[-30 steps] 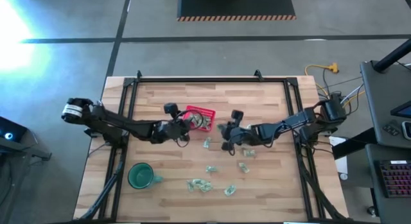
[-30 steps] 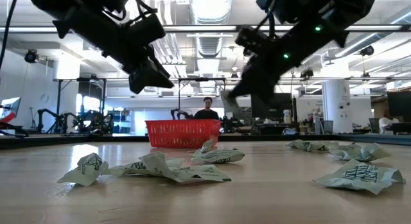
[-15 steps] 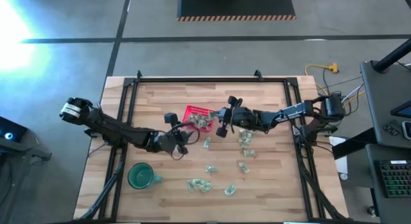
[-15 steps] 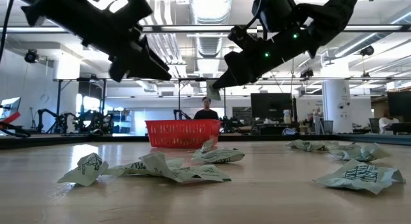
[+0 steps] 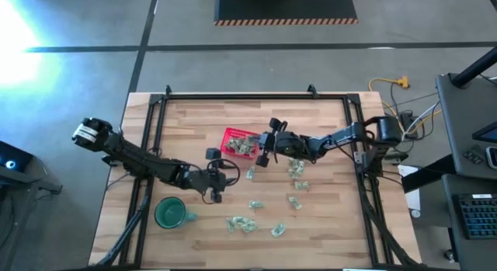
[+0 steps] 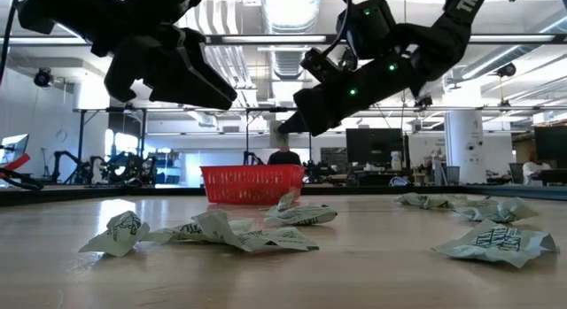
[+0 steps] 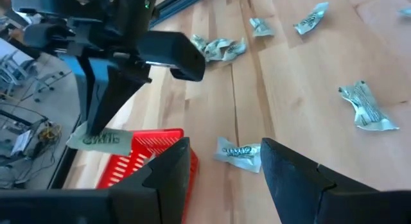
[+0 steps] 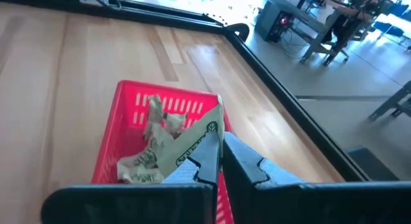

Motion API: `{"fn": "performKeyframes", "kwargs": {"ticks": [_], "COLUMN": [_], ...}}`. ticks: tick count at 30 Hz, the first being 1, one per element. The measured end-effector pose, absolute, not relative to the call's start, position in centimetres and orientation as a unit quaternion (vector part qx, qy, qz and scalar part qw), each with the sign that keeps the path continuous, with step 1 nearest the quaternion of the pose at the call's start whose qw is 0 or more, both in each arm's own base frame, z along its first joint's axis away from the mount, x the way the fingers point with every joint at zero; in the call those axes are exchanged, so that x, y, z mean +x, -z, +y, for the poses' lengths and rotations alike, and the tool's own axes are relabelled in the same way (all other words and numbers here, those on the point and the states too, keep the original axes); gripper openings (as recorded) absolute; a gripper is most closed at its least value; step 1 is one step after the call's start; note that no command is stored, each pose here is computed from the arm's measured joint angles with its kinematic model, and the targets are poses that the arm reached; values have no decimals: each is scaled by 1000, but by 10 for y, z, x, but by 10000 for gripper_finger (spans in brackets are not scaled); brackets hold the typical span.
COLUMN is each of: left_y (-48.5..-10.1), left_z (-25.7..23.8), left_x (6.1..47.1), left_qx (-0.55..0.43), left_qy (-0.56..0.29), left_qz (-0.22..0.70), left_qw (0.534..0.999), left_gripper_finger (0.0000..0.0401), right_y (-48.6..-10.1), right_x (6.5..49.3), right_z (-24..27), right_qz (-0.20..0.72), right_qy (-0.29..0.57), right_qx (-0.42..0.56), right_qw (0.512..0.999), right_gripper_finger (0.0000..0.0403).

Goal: Pick and place items into bin
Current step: Put the stevia packet into the red bin

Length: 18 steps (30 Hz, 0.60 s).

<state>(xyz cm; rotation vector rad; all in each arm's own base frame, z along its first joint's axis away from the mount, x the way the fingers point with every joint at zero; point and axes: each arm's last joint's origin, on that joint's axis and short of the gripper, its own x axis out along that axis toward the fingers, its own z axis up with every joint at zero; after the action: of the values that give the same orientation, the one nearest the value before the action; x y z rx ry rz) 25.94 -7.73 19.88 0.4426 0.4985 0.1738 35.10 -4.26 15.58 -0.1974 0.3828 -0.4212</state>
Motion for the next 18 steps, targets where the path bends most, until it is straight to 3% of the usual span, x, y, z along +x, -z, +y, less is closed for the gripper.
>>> {"fn": "performKeyframes", "kwargs": {"ticks": [6, 12, 18], "left_y": [-197, -193, -192], "left_z": [-77, -77, -85], "left_x": [259, 257, 257], "left_qx": [210, 208, 166], "left_qy": [-87, -77, 57], "left_qz": [246, 252, 249], "left_qw": [942, 942, 952], "left_gripper_finger": [173, 173, 173], "right_y": [-149, -144, -150], "right_x": [360, 361, 360], "right_z": [-43, -43, -41], "right_qz": [199, 208, 204], "right_qy": [200, 197, 194], "right_qx": [-115, -121, -132], "right_qw": [952, 951, 950], "right_gripper_finger": [23, 80, 132]}}
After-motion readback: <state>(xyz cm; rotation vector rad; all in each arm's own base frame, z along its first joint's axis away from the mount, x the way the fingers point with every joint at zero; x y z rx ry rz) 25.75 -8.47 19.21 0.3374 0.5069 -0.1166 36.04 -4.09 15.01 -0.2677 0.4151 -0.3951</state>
